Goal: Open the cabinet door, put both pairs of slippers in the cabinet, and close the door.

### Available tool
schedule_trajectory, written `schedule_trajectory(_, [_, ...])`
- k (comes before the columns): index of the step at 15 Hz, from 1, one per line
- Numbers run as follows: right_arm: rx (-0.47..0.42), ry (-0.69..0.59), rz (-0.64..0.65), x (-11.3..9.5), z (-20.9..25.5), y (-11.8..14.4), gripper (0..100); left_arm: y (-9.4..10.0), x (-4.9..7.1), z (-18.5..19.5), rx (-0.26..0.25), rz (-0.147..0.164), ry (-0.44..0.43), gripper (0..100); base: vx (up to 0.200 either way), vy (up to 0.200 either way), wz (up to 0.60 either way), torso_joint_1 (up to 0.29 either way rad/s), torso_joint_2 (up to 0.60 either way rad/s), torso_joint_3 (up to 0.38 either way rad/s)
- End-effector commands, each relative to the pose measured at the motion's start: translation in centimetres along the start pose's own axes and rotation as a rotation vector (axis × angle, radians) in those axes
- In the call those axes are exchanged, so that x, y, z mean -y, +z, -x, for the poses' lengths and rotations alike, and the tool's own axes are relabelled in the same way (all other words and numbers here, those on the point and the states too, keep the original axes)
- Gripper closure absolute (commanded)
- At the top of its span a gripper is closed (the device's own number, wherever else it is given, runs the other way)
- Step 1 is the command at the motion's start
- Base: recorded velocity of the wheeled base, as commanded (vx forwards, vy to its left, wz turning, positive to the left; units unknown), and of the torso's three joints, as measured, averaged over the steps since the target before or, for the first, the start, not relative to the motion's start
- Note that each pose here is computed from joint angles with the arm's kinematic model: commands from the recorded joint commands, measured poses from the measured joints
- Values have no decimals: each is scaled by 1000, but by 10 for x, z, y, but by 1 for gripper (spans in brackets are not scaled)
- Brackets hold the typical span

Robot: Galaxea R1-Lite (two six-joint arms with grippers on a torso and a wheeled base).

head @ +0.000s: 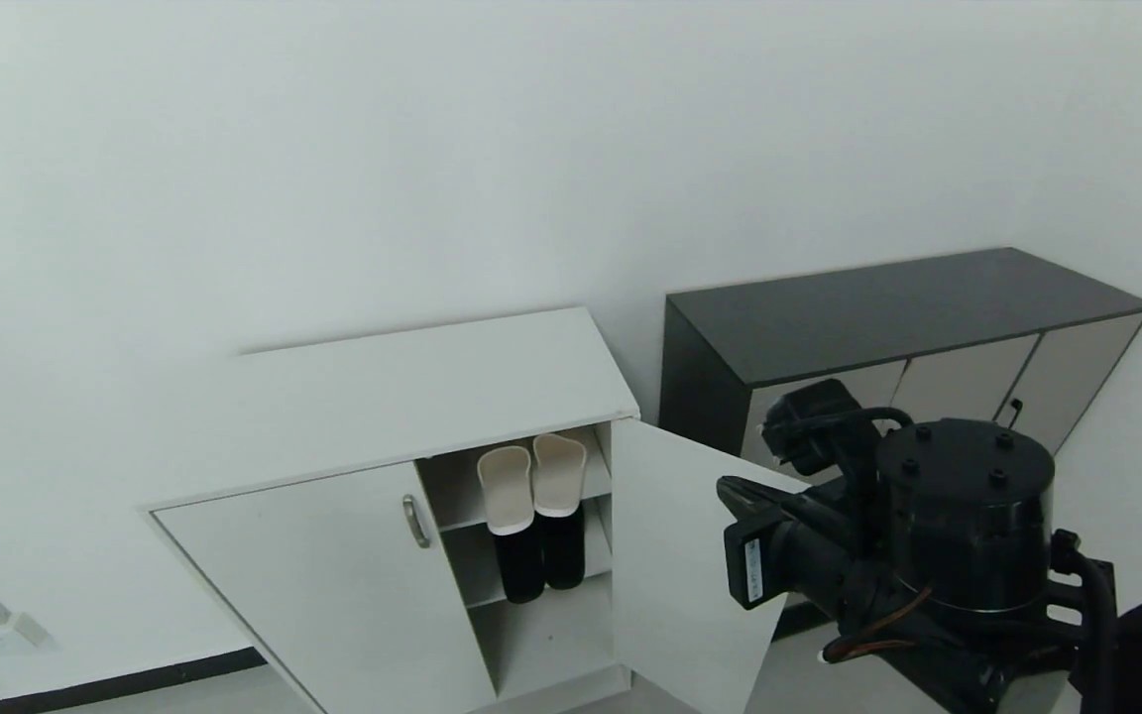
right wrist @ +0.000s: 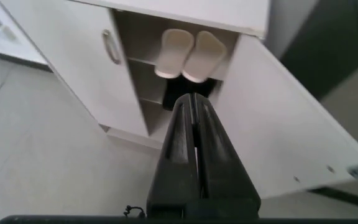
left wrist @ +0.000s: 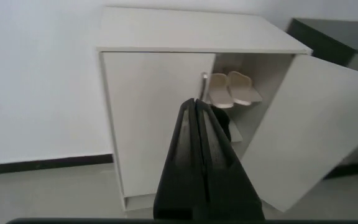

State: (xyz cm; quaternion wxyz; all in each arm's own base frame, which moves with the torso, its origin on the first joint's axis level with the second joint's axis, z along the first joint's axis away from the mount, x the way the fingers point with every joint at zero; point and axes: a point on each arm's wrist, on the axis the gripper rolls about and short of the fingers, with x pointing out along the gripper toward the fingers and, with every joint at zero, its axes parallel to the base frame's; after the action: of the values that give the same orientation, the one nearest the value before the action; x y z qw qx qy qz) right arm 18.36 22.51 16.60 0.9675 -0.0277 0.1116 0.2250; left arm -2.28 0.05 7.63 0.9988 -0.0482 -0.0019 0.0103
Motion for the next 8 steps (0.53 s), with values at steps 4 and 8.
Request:
schedule_trajectory(4, [-7,-25,0,6,-7,-2,100,0,0,0,-1,0,2,100,0,0,0,0,0,0])
schedule_trajectory(8, [1,-33,6,8,-8,-2,100,0,0,0,-1,0,1,100,-50,0,0,1,1,1])
